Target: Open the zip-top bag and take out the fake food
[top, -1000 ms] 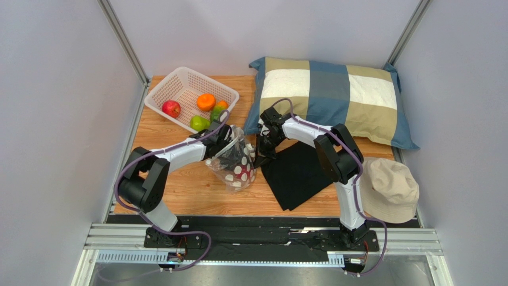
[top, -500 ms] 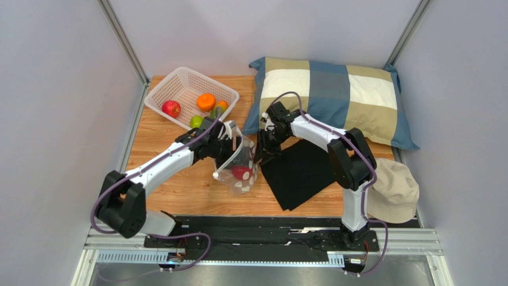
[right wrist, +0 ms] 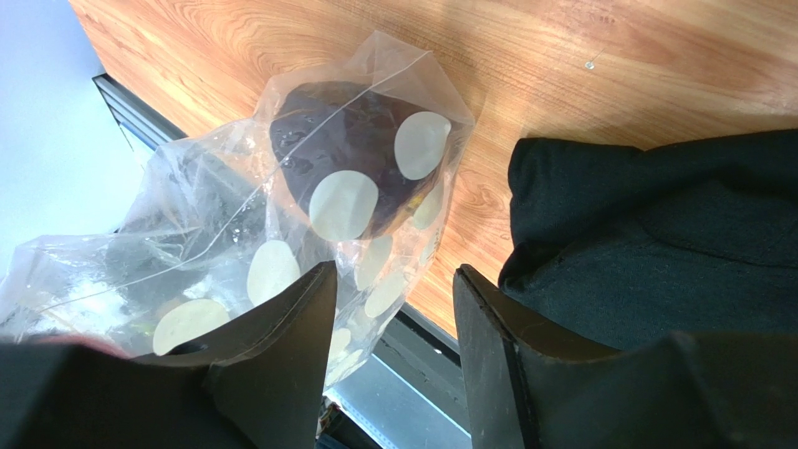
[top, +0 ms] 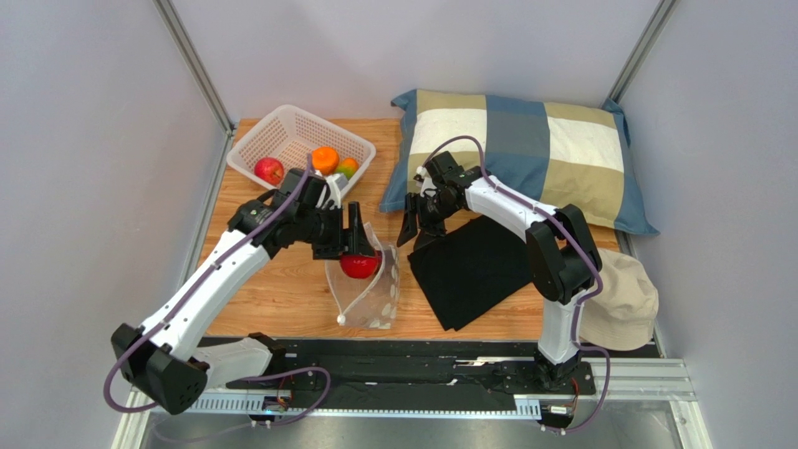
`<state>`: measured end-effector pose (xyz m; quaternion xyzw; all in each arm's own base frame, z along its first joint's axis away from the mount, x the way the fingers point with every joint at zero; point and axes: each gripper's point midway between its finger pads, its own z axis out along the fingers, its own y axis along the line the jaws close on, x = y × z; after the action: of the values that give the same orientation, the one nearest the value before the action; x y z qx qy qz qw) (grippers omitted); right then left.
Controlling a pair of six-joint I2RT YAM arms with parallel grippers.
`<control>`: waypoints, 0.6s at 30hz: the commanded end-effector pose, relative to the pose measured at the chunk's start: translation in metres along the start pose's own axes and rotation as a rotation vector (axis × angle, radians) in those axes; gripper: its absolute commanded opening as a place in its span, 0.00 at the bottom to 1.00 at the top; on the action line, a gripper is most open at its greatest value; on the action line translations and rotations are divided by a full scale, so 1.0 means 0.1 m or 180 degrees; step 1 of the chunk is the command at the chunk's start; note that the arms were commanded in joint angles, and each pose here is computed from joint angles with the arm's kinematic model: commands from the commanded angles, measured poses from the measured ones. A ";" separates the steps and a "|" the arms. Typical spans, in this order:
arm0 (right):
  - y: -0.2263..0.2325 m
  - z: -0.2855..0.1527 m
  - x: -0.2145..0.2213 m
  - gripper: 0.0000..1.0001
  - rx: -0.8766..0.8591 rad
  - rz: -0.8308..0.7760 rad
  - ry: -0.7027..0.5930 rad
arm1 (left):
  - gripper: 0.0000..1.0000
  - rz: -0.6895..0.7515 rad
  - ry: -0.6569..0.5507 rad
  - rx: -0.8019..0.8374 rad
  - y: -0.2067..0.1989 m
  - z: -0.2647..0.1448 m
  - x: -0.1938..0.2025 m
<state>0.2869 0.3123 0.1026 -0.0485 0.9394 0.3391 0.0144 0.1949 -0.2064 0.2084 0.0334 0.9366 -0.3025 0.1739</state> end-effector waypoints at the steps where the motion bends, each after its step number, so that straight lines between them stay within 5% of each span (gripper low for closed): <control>1: 0.18 -0.07 -0.15 0.53 -0.0163 -0.0085 -0.0121 | 0.00 0.0128 -0.0249 -0.0418 0.15 -0.32 -0.01; 7: 0.19 -0.16 -0.13 0.53 -0.0131 -0.0121 -0.0122 | 0.00 0.0163 -0.1174 -0.0732 0.15 -0.96 -0.38; 9: 0.18 -0.19 -0.09 0.53 -0.0120 -0.0113 -0.0099 | 0.00 0.0295 -0.1714 -0.0939 0.21 -1.24 -0.68; 12: 0.18 -0.25 -0.03 0.54 -0.0111 -0.0098 -0.0079 | 0.00 0.0027 -0.1984 -0.0896 0.32 -1.27 -1.14; 15: 0.20 -0.30 -0.01 0.54 -0.0098 -0.0094 -0.0080 | 0.00 -0.0364 -0.1973 -0.0293 0.29 -1.07 -1.46; 18: 0.22 -0.32 0.00 0.54 -0.0120 -0.0086 -0.0052 | 0.00 -0.0104 -0.1972 0.0517 -0.04 -0.99 -1.74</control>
<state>0.2836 0.3076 0.1088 -0.0436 0.9412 0.3351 0.0022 0.2910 -0.1000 0.3276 -0.1300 0.8526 -0.2362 0.4477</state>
